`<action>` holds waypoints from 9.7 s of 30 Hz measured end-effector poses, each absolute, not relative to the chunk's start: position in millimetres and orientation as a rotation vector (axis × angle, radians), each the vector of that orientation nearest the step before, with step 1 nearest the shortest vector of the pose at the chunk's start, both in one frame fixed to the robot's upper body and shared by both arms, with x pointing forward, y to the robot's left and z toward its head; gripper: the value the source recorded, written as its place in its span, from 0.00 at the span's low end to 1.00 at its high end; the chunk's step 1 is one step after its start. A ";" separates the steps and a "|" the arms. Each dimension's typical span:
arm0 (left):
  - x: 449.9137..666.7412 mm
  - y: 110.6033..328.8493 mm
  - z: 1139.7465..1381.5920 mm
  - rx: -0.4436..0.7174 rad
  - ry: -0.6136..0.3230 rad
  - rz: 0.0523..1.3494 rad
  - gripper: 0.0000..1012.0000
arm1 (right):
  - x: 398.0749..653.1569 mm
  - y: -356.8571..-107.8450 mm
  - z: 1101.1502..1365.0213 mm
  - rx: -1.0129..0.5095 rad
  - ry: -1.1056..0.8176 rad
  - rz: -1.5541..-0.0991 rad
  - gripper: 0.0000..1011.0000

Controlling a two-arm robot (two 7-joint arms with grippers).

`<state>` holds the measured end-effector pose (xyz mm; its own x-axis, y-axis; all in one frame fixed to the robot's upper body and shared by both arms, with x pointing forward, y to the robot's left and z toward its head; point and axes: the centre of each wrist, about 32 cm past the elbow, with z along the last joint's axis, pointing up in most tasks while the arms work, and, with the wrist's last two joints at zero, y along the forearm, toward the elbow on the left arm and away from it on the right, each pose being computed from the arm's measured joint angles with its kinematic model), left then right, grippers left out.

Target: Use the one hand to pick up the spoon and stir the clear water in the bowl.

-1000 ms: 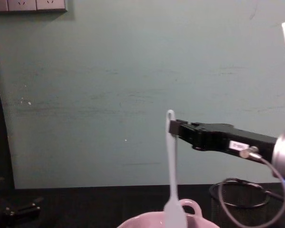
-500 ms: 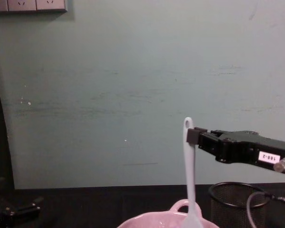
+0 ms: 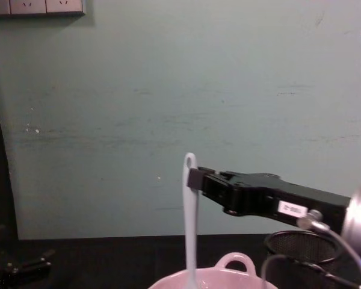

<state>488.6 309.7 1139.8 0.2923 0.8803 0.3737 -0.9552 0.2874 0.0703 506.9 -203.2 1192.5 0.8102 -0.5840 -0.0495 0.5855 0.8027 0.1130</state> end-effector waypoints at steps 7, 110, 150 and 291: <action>488.6 309.7 1139.8 0.304 -0.285 1.248 1.00 | 528.6 -194.3 1187.3 0.165 0.074 -0.639 0.09; 488.6 309.6 1139.8 0.304 -0.285 1.248 1.00 | 529.1 -194.0 1182.5 0.191 0.139 -0.654 0.09; 488.6 309.7 1139.8 0.304 -0.285 1.248 1.00 | 513.8 -214.7 1197.6 0.104 0.041 -0.688 0.09; 488.6 309.7 1139.8 0.304 -0.285 1.248 1.00 | 514.0 -278.4 1214.5 0.235 0.071 -0.988 0.09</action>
